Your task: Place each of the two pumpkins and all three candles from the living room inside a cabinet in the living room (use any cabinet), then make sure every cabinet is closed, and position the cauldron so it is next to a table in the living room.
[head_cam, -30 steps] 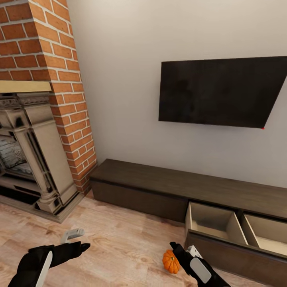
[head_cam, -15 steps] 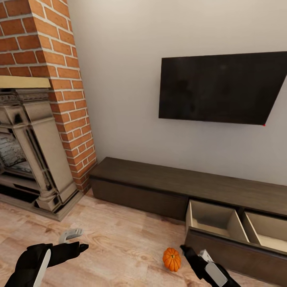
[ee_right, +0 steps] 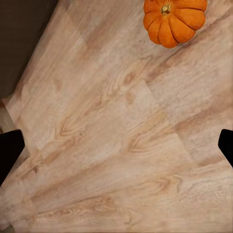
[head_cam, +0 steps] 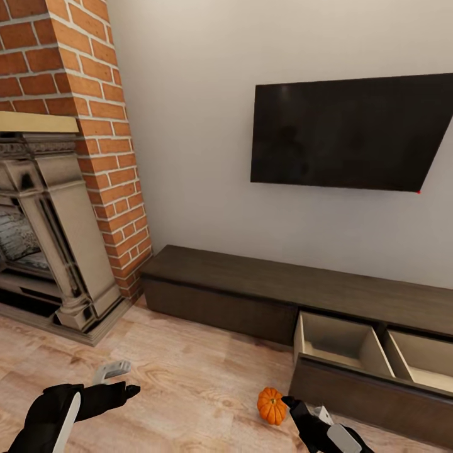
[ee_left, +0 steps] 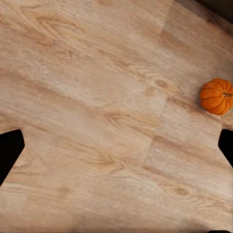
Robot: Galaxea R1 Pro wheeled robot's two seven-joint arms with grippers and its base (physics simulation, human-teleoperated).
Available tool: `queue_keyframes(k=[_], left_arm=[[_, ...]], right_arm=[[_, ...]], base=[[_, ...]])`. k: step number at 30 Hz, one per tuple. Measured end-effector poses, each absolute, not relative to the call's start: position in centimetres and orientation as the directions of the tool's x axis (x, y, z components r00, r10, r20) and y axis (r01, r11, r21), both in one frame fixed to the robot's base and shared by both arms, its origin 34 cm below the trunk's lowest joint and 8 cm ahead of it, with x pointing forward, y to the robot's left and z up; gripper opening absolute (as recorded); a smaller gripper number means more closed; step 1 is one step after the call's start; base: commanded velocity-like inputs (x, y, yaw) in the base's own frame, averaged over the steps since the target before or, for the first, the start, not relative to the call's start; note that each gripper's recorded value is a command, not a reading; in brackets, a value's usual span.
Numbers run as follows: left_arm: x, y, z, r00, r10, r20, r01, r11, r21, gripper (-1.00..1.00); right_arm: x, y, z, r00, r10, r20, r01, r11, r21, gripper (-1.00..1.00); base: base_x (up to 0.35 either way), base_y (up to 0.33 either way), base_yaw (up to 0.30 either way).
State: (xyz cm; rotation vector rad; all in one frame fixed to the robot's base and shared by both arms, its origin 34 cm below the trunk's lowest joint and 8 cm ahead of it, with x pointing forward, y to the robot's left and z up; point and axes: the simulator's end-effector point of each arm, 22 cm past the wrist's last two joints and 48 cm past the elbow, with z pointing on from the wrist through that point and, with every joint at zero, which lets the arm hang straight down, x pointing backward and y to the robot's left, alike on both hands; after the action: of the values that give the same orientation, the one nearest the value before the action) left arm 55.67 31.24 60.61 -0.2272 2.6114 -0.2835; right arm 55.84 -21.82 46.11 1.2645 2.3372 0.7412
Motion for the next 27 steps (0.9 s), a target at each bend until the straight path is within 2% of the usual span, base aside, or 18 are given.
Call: queue_keyframes(k=[20,27], left_arm=[[55.1,30.7,56.6,-0.863,-0.212,-0.460,-0.104,0.963,-0.249,1.00],[54.8,30.7,55.1,-0.863,-0.211,-0.460,-0.104,0.963,-0.249,1.00]], right_arm=[[57.0,-21.6,43.8,-0.512,0.854,-0.090,0.588,0.425,0.688,1.00],[57.2,-22.5,42.5,-0.473,0.874,-0.113,0.588,0.409,0.698,1.00]], base=[[0.000,0.000,0.000],[0.000,0.000,0.000]])
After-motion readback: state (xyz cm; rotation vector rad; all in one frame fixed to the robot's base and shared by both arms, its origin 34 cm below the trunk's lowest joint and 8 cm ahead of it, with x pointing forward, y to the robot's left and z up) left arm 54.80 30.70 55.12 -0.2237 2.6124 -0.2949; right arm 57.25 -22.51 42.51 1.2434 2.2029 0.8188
